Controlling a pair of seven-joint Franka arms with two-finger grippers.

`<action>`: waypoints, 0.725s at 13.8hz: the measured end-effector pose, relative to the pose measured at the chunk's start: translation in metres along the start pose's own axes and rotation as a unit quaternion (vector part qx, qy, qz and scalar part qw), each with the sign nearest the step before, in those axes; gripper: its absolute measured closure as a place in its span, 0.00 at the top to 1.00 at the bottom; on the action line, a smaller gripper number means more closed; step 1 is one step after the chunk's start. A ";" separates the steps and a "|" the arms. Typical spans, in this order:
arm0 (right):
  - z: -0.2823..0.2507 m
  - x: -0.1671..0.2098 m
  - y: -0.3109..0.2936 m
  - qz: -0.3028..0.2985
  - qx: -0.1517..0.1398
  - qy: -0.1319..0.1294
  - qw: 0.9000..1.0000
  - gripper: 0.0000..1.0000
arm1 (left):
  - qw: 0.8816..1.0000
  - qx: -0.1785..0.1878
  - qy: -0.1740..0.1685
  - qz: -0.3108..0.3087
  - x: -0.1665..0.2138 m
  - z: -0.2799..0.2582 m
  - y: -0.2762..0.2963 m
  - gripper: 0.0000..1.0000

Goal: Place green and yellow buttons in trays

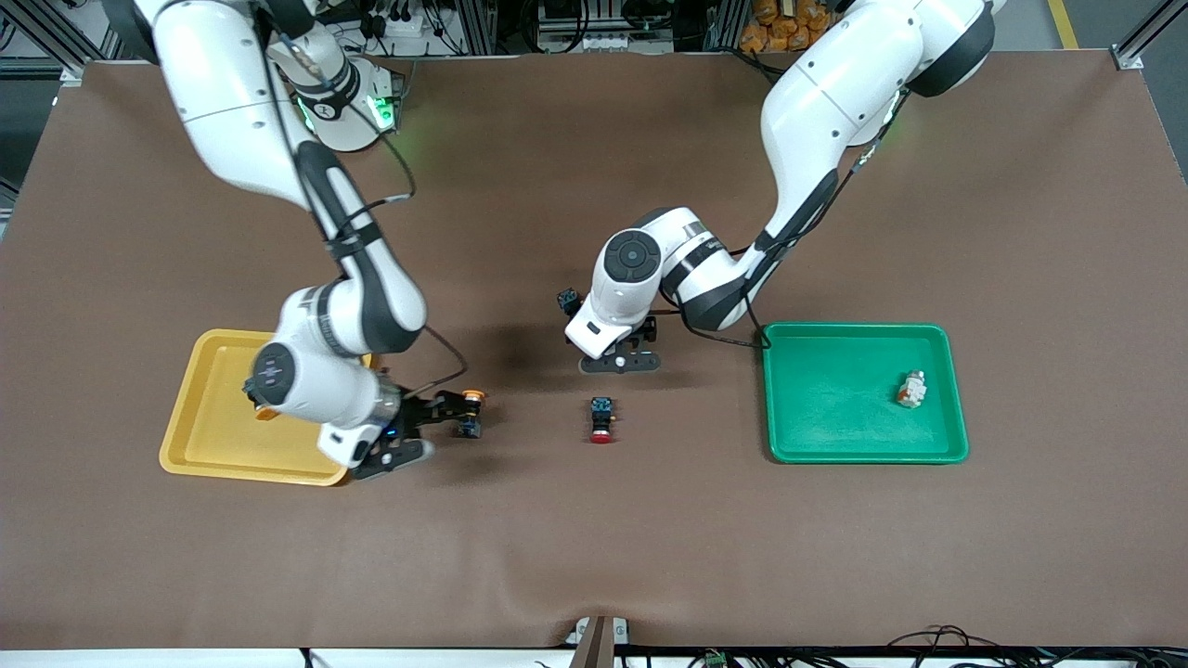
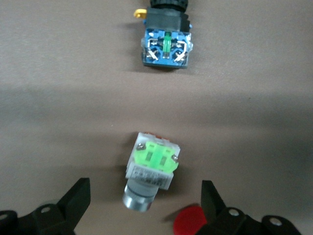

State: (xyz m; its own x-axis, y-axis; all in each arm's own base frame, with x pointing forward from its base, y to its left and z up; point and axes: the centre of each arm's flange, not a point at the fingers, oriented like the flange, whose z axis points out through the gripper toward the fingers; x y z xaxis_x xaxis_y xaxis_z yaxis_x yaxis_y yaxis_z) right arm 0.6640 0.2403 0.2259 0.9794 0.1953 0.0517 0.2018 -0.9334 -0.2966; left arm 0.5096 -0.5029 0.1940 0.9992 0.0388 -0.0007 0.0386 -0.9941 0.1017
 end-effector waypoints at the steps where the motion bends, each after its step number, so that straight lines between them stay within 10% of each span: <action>1: 0.009 -0.002 -0.009 0.027 -0.002 0.000 1.000 1.00 | 1.000 0.001 0.000 0.009 0.000 0.005 -0.001 1.00; 7: 0.056 -0.011 -0.020 0.096 -0.016 0.000 0.995 0.96 | 0.999 -0.007 0.005 0.035 -0.001 0.021 -0.001 0.89; 10: 0.056 -0.011 -0.011 0.095 -0.021 -0.001 0.995 0.59 | 0.999 -0.012 0.012 0.032 0.006 0.015 0.000 0.53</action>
State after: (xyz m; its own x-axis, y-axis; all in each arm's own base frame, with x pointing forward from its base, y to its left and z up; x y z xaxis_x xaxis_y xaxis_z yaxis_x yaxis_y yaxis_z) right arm 0.6500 0.2655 0.1755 0.9999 0.0154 -0.0030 0.0141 -0.9653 -0.2608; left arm 0.5160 -0.5040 0.1791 0.9993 -0.0218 0.0296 -0.0253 -0.9919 0.1243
